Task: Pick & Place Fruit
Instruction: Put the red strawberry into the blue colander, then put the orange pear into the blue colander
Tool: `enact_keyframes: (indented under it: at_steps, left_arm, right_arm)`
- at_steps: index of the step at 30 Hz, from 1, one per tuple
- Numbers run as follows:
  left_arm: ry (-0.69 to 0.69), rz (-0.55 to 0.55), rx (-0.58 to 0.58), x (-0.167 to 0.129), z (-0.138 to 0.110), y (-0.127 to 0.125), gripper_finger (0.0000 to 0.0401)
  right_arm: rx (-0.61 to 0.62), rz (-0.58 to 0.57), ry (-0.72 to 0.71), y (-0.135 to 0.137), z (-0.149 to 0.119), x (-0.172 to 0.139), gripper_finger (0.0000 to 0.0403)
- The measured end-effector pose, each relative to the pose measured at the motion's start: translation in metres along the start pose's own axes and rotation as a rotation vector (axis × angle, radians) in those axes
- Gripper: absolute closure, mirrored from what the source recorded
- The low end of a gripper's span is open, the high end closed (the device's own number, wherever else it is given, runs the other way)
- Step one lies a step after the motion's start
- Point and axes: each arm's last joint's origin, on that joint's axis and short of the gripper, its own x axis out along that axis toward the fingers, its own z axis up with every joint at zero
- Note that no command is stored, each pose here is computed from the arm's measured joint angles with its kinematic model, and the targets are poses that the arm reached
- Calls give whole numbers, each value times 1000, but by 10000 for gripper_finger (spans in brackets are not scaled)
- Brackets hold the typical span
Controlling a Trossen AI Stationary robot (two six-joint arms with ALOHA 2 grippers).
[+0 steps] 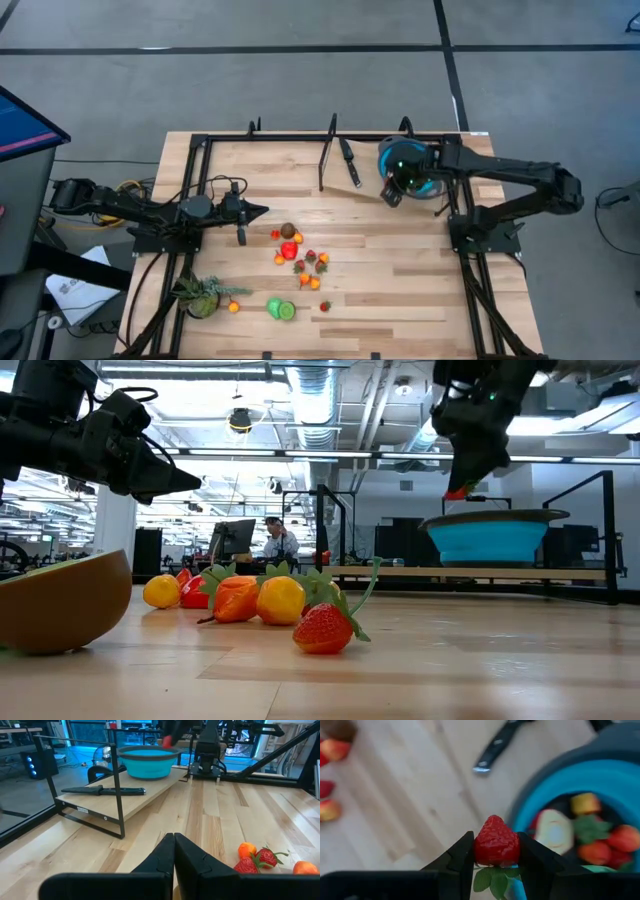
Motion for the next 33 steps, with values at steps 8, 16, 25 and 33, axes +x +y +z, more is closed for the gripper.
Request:
enact_keyframes:
  at_steps: [8, 16, 25, 33]
  left_arm:
    - [0, 0, 0, 0, 0, 0, 400]
    - [0, 0, 0, 0, 0, 0, 400]
    - [0, 0, 0, 0, 0, 0, 400]
    - [0, 0, 0, 0, 0, 0, 400]
  right_arm:
    - [49, -53, -5, -23, 6, 2, 285]
    - [104, -82, -6, -37, 9, 3, 243]
    - [121, -127, -10, -48, 10, 3, 194]
    - [92, -104, -42, -41, 11, -5, 211]
